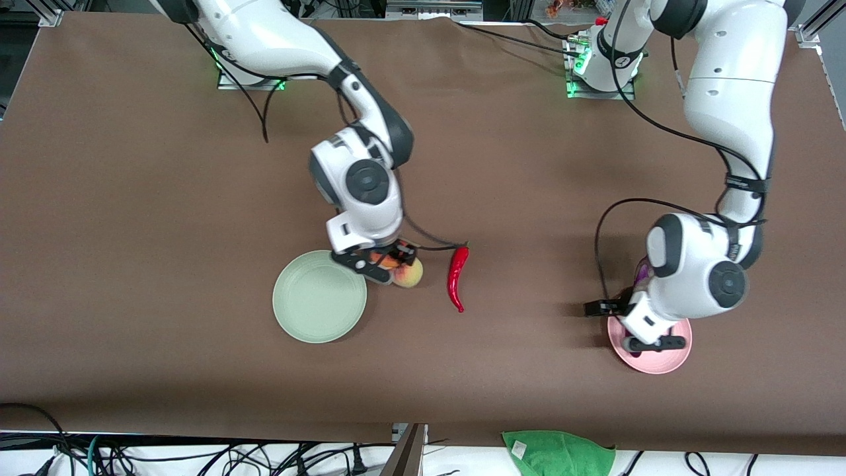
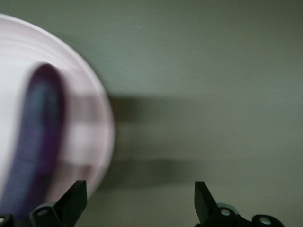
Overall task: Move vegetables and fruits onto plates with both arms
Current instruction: 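Open the left gripper off the eggplant while the right gripper carries the pomegranate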
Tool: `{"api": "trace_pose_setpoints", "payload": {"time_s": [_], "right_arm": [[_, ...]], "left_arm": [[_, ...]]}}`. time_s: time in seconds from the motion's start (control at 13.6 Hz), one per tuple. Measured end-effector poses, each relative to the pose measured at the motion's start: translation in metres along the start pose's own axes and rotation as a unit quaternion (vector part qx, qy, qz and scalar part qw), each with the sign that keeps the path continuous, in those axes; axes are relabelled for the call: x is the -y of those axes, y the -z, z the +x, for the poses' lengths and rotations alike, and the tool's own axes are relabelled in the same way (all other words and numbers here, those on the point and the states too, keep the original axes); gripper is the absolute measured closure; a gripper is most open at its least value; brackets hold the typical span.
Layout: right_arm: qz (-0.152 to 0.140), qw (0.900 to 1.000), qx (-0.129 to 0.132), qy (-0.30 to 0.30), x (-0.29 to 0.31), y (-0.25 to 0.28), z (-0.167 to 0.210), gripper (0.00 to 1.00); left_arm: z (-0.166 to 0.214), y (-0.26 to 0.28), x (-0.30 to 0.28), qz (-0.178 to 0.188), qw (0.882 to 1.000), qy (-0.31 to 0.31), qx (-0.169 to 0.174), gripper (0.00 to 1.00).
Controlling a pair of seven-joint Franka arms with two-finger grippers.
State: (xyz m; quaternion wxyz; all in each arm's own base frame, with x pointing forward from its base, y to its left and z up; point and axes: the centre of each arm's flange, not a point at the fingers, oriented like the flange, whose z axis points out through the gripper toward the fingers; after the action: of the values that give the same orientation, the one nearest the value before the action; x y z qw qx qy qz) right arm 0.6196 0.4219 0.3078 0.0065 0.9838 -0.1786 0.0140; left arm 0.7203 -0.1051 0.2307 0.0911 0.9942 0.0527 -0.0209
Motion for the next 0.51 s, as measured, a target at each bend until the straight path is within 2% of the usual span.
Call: {"api": "trace_pose_setpoints", "payload": {"time_s": [0.15, 0.37, 0.44, 0.51], "right_arm": [[-0.014, 0.999, 0.012, 0.049, -0.039, 0.008, 0.038, 0.17], [-0.023, 0.995, 0.013, 0.095, -0.106, -0.001, 0.105, 0.17], [-0.019, 0.995, 0.01, 0.096, -0.122, -0.011, 0.12, 0.12], [-0.015, 0.995, 0.007, 0.095, -0.129, -0.022, 0.127, 0.02]], "left_arm": [[-0.014, -0.008, -0.049, -0.016, 1.0, 0.014, 0.01, 0.0], [-0.04, -0.019, -0.116, -0.026, 0.999, 0.018, 0.025, 0.0], [-0.049, -0.023, -0.136, -0.025, 0.999, 0.014, 0.029, 0.0], [-0.059, -0.027, -0.155, -0.024, 0.999, 0.006, 0.032, 0.0]]}}
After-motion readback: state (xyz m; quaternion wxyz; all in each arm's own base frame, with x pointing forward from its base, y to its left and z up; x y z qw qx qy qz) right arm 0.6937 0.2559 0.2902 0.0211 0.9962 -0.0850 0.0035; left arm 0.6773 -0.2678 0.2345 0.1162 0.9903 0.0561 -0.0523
